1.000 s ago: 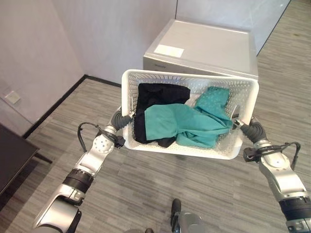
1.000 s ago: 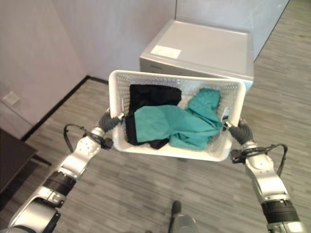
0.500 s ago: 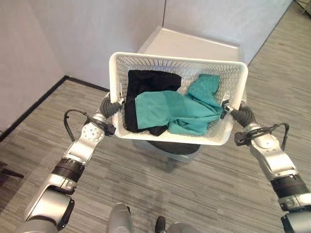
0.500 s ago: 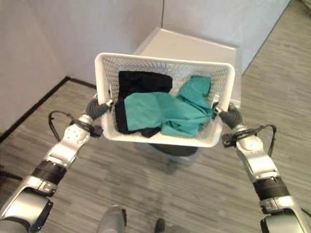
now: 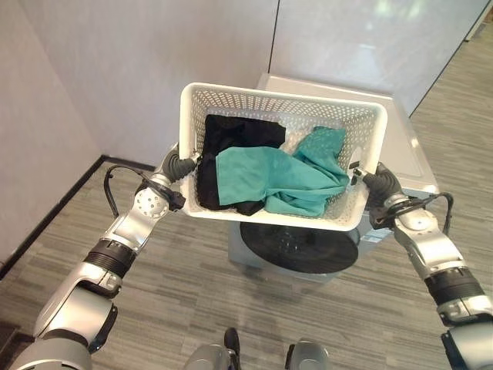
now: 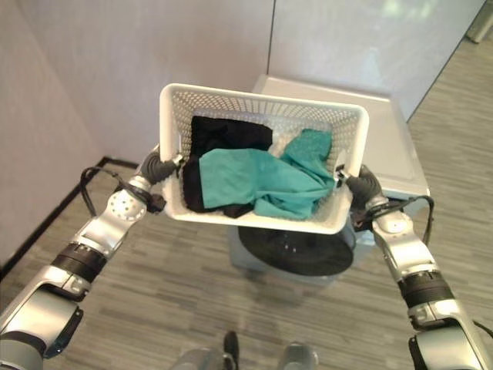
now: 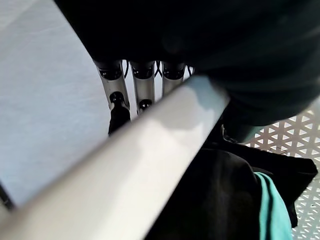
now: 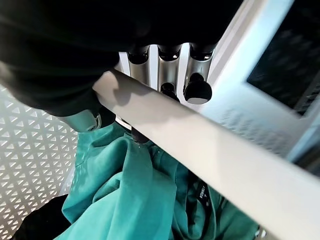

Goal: Grab the laundry basket,head to the washer,open it,put in the laundry and shut it.

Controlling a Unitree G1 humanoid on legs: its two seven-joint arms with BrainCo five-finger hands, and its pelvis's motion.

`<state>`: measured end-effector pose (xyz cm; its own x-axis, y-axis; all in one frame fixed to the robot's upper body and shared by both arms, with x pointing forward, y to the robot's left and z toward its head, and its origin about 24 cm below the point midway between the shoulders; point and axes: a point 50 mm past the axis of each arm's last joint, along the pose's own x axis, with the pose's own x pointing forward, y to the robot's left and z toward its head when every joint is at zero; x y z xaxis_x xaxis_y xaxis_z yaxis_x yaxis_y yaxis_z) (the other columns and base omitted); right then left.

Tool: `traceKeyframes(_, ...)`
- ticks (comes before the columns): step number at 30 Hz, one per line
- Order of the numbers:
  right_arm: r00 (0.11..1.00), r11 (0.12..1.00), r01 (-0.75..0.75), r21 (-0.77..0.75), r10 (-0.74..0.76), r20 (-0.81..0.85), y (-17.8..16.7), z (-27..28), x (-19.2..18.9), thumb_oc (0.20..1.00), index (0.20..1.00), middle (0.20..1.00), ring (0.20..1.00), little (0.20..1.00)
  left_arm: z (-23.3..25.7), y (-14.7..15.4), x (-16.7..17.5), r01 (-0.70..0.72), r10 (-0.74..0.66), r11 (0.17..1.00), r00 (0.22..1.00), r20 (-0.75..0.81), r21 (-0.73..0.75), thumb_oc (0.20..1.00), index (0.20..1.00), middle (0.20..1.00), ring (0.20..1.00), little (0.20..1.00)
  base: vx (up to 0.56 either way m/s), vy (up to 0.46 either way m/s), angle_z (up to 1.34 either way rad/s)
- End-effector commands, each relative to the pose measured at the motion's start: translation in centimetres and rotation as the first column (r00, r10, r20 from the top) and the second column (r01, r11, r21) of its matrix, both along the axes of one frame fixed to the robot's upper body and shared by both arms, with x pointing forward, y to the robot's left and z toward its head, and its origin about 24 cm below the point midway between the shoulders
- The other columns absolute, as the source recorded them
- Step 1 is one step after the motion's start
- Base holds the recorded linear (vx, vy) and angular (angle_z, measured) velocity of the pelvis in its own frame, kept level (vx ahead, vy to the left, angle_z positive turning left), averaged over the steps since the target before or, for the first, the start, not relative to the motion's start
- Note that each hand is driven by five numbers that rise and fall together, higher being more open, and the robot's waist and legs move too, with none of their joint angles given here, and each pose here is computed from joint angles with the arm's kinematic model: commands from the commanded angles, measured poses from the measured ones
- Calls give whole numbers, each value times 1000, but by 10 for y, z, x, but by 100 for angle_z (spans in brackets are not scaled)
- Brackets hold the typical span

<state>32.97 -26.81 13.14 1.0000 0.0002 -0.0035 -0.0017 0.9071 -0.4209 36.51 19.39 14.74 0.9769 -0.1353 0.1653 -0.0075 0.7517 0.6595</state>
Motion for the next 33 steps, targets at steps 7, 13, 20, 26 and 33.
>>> traceKeyframes(7, 937, 945, 326, -26, -319, 142, -105, 41, -46, 200, 200, 200, 200, 200, 27, 94, -7, -353, 347, 935, 932, 101, 44, 200, 200, 200, 200, 200, 177, -213, 19)
traceKeyframes(13, 933, 933, 357, -44, -354, 67, -123, 37, -51, 200, 200, 200, 200, 200, 28, 93, -2, -357, 353, 933, 931, 90, 34, 200, 200, 200, 200, 200, 190, -340, 7)
traceKeyframes(20, 952, 959, 273, -70, -259, 165, -104, 81, -25, 200, 200, 200, 200, 200, 38, 114, -13, -395, 394, 919, 912, 114, -16, 200, 200, 200, 200, 200, 170, -419, -20)
traceKeyframes(26, 923, 935, 346, -79, -324, 210, -122, 102, -34, 200, 200, 200, 200, 200, 56, 105, -7, -374, 368, 928, 915, 167, 2, 200, 200, 200, 200, 200, 76, -207, 15)
traceKeyframes(33, 887, 882, 457, -117, -442, 135, -154, 85, -57, 200, 200, 200, 200, 200, 58, 83, 6, -315, 309, 949, 939, 152, 15, 200, 200, 200, 200, 200, 49, 127, 14)
